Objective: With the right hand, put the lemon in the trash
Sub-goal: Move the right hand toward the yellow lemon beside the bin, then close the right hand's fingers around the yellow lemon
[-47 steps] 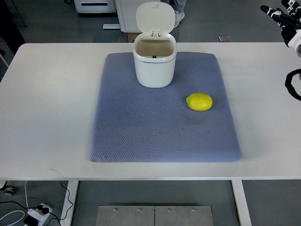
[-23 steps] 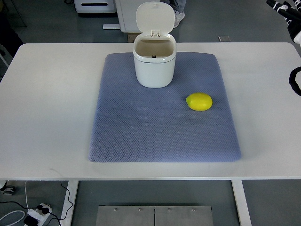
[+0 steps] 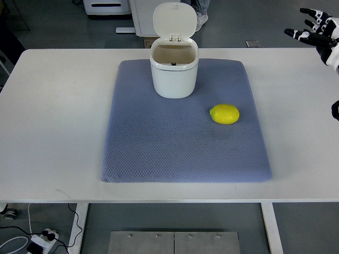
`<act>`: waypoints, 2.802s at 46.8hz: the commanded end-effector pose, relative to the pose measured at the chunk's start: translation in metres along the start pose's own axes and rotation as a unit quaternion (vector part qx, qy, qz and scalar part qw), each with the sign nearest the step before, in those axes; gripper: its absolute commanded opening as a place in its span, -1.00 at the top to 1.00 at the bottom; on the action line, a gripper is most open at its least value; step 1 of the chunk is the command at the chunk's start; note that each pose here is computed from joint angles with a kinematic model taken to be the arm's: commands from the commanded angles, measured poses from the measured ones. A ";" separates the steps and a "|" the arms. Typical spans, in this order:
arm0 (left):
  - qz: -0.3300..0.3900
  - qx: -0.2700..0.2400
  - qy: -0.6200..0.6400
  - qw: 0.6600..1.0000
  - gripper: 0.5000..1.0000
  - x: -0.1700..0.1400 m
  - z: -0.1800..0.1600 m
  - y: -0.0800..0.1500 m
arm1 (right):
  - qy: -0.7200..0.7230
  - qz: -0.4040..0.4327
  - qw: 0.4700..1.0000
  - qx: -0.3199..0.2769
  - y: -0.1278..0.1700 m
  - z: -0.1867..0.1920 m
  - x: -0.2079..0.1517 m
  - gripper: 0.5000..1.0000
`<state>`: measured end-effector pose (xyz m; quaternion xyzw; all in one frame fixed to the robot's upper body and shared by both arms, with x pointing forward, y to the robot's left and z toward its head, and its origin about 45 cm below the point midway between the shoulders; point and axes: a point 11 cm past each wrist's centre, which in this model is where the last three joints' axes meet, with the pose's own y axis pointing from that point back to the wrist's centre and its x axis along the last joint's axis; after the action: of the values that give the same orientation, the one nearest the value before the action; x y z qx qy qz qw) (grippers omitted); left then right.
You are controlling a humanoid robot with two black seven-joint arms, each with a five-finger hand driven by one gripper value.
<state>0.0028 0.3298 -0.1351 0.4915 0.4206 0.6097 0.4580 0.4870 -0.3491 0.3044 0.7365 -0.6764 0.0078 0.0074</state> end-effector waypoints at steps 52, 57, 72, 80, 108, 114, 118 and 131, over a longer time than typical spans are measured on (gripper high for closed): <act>0.000 0.000 0.000 1.000 -1.00 0.000 0.000 0.000 | 0.239 -0.222 0.945 -0.034 0.078 0.054 -0.091 -1.00; -0.001 0.000 0.000 1.000 -1.00 -0.001 0.000 0.000 | 0.237 -0.235 0.942 -0.029 0.077 0.056 -0.109 -1.00; 0.000 0.000 0.000 1.000 -1.00 0.000 0.000 0.000 | 0.289 -0.250 0.924 -0.028 0.072 0.076 -0.139 -0.94; 0.000 0.000 0.000 1.000 -1.00 0.000 0.000 0.000 | 0.306 -0.246 0.919 -0.034 0.069 0.085 -0.136 -0.94; 0.000 0.000 0.000 1.000 -1.00 0.000 0.000 0.000 | 0.332 -0.248 0.909 -0.053 0.067 0.108 -0.137 -0.79; 0.000 0.000 -0.001 1.000 -1.00 0.000 0.000 0.000 | 0.338 -0.248 0.906 -0.059 0.069 0.112 -0.133 -0.65; 0.000 0.000 0.000 1.000 -1.00 0.000 0.000 0.000 | 0.341 -0.247 0.905 -0.060 0.068 0.113 -0.132 -0.65; 0.000 0.000 0.000 1.000 -1.00 0.000 0.000 0.000 | 0.341 -0.248 0.905 -0.061 0.069 0.113 -0.132 -0.52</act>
<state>0.0029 0.3298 -0.1351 0.4915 0.4207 0.6097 0.4579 0.4075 -0.2254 0.1882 0.8310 -0.4268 0.2158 0.2840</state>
